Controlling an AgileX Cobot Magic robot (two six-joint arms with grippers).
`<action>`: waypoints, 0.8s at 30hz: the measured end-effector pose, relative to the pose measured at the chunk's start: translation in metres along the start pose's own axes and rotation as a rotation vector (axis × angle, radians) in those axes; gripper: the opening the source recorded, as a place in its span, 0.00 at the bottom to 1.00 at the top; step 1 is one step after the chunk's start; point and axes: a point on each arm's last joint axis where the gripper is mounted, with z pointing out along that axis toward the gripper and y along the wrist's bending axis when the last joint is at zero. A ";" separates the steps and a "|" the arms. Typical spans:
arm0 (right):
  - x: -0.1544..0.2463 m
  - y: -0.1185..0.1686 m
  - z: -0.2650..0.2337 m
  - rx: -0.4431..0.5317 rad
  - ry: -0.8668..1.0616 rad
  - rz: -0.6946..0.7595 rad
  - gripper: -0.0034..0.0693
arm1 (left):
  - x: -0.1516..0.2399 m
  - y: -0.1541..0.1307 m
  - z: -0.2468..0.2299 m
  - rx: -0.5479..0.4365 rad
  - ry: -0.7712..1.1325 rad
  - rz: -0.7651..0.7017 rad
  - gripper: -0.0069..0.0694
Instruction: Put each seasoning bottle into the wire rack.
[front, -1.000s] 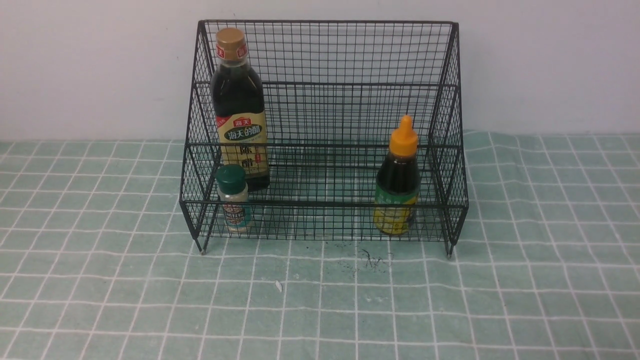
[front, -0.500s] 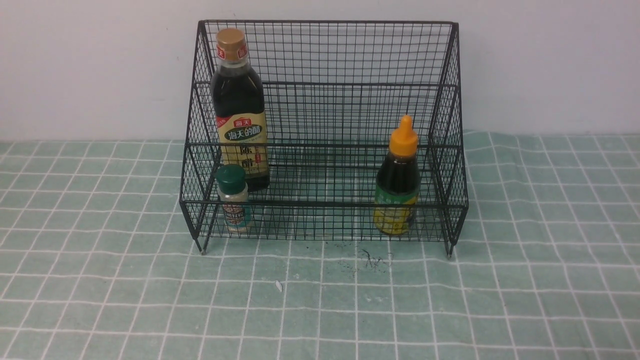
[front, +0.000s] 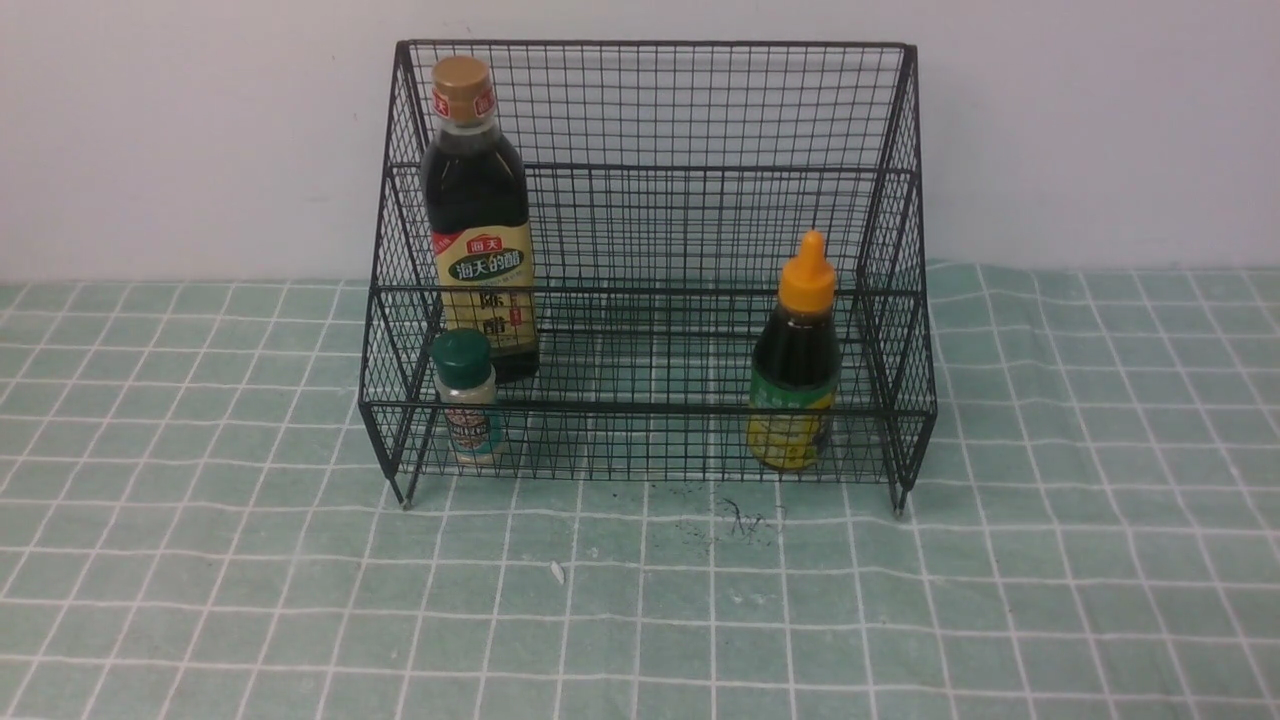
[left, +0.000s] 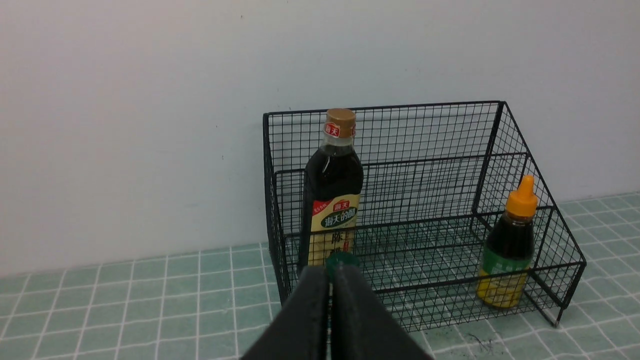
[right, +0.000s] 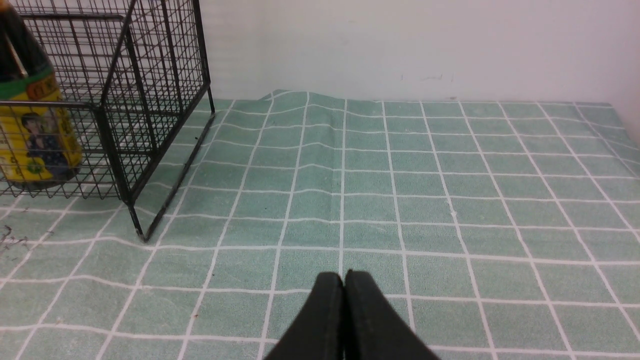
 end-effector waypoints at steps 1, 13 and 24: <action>0.000 0.000 0.000 0.000 0.000 0.000 0.03 | 0.001 0.000 0.000 0.000 0.010 0.000 0.08; 0.000 0.000 0.000 0.000 0.000 0.000 0.03 | 0.037 0.009 0.010 -0.111 0.010 0.053 0.08; 0.000 0.000 0.000 0.000 -0.001 0.000 0.03 | 0.186 0.031 0.064 -0.220 0.133 0.024 0.08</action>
